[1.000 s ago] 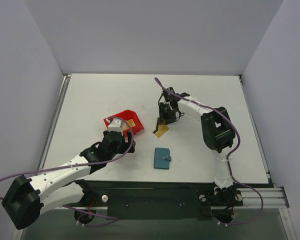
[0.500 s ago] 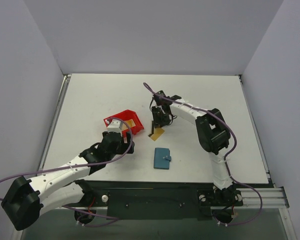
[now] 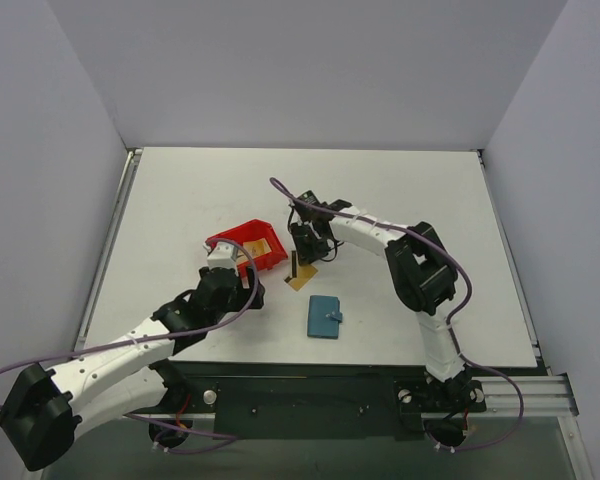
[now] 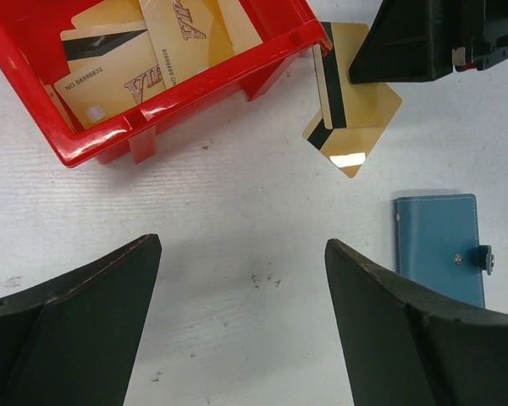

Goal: Put the credit cards into the card holder
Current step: Move the credit card to the center of the board.

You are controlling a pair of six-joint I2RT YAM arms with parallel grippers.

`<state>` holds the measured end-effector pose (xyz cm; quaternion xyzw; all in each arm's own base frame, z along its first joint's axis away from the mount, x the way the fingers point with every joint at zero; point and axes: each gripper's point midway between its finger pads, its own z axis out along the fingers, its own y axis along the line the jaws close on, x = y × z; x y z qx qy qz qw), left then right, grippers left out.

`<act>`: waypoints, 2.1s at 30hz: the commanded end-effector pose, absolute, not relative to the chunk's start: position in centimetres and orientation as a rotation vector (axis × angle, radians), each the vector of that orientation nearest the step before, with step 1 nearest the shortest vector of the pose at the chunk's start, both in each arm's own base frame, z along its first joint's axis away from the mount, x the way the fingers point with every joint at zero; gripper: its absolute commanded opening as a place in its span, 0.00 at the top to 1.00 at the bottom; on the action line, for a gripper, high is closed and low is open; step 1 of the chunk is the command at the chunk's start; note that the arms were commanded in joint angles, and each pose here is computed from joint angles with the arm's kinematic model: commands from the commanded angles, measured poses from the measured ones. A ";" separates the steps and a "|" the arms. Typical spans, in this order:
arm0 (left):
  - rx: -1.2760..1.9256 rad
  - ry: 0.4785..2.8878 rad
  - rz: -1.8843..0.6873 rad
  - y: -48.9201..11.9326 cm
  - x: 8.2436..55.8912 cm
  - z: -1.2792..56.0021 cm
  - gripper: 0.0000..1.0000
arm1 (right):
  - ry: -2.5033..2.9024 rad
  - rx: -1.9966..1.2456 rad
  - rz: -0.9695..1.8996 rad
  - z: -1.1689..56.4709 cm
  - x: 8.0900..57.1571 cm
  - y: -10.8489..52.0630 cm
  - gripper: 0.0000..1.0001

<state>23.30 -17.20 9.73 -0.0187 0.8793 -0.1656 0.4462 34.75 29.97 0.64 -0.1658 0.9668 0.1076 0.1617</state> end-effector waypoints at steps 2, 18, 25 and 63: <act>-0.109 2.159 -0.400 -16.4 23.5 10.1 0.11 | 2.967 -0.563 0.283 -3.2 27.8 28.6 0.73; -0.169 2.159 -0.384 -15.5 23.2 9.9 0.11 | 2.925 -0.665 0.340 -3.8 22.6 30.7 0.75; -0.197 2.163 -0.374 -15.1 23.2 9.3 0.11 | 2.838 -0.703 0.416 -2.4 21.2 31.7 0.75; -0.227 2.193 -0.379 -16.2 29.4 5.2 0.62 | 2.480 -0.480 0.680 5.0 33.2 36.2 0.73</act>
